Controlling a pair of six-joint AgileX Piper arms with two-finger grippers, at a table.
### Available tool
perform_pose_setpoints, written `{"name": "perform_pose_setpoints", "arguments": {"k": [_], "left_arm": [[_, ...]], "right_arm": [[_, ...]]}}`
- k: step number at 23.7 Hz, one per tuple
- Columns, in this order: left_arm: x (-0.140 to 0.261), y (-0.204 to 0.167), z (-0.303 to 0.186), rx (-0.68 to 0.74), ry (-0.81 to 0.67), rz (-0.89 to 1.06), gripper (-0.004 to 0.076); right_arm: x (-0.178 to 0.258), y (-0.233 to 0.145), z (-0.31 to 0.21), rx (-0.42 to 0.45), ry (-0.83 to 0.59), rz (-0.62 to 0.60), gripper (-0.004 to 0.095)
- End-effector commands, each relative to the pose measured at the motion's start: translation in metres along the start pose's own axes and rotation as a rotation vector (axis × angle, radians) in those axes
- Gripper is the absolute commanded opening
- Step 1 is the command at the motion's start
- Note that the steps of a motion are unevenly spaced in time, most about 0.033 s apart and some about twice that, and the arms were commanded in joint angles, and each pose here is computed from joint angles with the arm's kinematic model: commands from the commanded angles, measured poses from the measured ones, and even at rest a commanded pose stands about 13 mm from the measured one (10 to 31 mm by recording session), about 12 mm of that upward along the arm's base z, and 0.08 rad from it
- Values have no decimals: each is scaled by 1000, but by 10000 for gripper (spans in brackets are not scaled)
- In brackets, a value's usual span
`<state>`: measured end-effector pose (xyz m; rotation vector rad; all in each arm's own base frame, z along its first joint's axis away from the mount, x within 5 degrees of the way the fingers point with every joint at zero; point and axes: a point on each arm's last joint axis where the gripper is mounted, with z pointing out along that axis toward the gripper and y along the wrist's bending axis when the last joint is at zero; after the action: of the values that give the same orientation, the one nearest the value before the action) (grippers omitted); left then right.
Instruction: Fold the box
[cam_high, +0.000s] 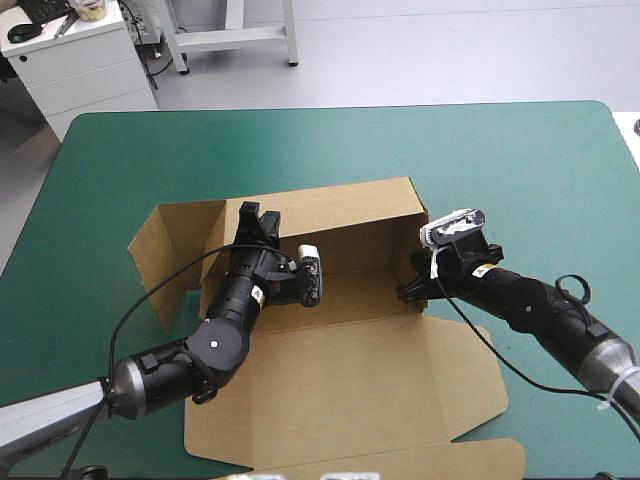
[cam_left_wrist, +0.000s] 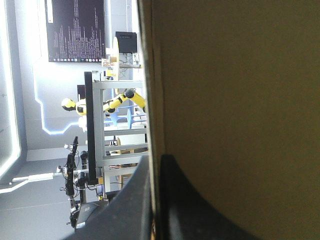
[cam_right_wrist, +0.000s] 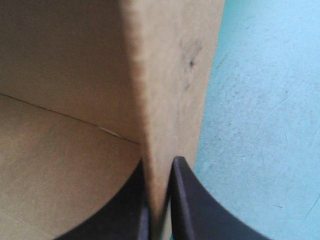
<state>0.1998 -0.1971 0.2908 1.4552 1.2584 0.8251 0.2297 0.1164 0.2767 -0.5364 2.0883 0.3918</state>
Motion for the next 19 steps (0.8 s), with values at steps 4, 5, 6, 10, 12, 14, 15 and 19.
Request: {"name": "perform_pose_setpoints", "arguments": {"k": [4, 5, 6, 10, 12, 14, 15, 19], "left_arm": [[-10, 14, -6, -63, -96, 53, -10], [-10, 14, -6, -63, -96, 53, -9], [-10, 14, -6, -63, -96, 53, -8], [-10, 14, -6, -58, -105, 53, 97], [-10, 14, -6, -59, -105, 54, 235], [-12, 14, -8, -64, -106, 56, 362], [-14, 13, -9, -68, -107, 58, 383], [-27, 12, -23, -115, -106, 71, 388]], "right_arm": [[-19, 3, -13, 6, -102, 8, -15], [-19, 3, -13, 7, -103, 8, -14], [-20, 3, -13, 10, -107, 9, -15], [-24, -1, -13, 47, -152, 24, -14], [-25, -2, -14, 57, -164, 27, -14], [-27, -3, -14, 76, -189, 40, -14], [-27, -4, -14, 84, -196, 40, -14], [-29, -9, -7, 122, -218, 63, -14]]}}
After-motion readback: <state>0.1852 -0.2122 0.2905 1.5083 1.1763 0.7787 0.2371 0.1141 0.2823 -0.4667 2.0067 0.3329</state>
